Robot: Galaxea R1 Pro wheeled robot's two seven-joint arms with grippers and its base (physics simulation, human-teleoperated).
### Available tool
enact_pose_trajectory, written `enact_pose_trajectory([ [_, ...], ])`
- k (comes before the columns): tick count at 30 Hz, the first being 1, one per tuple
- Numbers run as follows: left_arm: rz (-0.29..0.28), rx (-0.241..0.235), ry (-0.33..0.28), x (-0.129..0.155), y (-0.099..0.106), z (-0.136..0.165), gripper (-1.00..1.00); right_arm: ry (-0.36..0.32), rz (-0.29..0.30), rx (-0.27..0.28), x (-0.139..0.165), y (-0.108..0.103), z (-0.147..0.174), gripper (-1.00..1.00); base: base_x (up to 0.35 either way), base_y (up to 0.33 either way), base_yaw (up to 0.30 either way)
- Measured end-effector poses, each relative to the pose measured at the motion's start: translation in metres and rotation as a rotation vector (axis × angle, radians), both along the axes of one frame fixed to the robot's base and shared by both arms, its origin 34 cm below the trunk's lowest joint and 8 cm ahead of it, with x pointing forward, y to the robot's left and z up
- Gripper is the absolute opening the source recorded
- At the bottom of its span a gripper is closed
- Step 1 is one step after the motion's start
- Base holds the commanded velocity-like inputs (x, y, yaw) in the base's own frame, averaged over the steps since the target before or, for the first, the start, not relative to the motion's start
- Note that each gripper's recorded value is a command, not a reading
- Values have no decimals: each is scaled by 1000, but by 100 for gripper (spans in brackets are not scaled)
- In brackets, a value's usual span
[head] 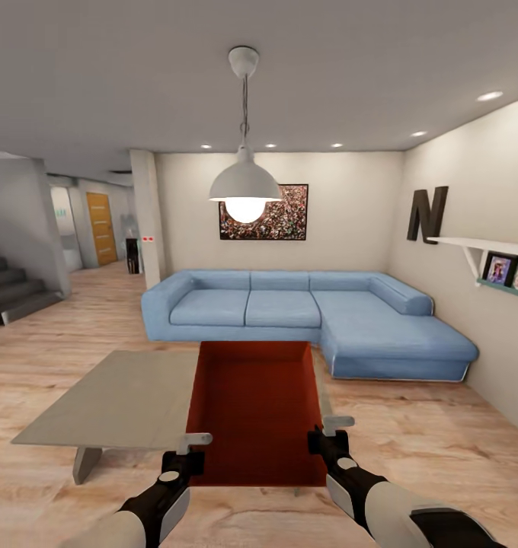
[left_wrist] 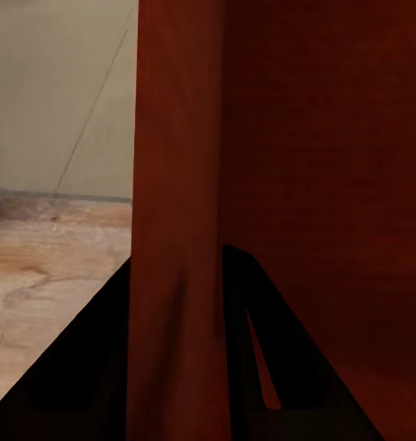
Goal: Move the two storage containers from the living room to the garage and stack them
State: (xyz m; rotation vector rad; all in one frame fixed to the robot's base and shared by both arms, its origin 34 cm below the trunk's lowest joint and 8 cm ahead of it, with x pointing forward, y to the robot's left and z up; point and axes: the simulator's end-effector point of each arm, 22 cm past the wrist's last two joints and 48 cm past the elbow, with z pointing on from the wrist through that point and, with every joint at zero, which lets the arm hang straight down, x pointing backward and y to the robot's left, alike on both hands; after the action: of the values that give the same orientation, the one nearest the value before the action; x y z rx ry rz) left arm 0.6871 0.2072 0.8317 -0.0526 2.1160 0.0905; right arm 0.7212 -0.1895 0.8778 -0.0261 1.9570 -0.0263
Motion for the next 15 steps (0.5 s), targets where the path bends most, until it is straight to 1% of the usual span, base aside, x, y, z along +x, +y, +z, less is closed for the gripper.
enact_pose_trajectory([
  [15, 1, 0, 0, 0, 0, 0, -100, 0, 0, 0, 0, 0, 0, -100, 0, 0, 300],
])
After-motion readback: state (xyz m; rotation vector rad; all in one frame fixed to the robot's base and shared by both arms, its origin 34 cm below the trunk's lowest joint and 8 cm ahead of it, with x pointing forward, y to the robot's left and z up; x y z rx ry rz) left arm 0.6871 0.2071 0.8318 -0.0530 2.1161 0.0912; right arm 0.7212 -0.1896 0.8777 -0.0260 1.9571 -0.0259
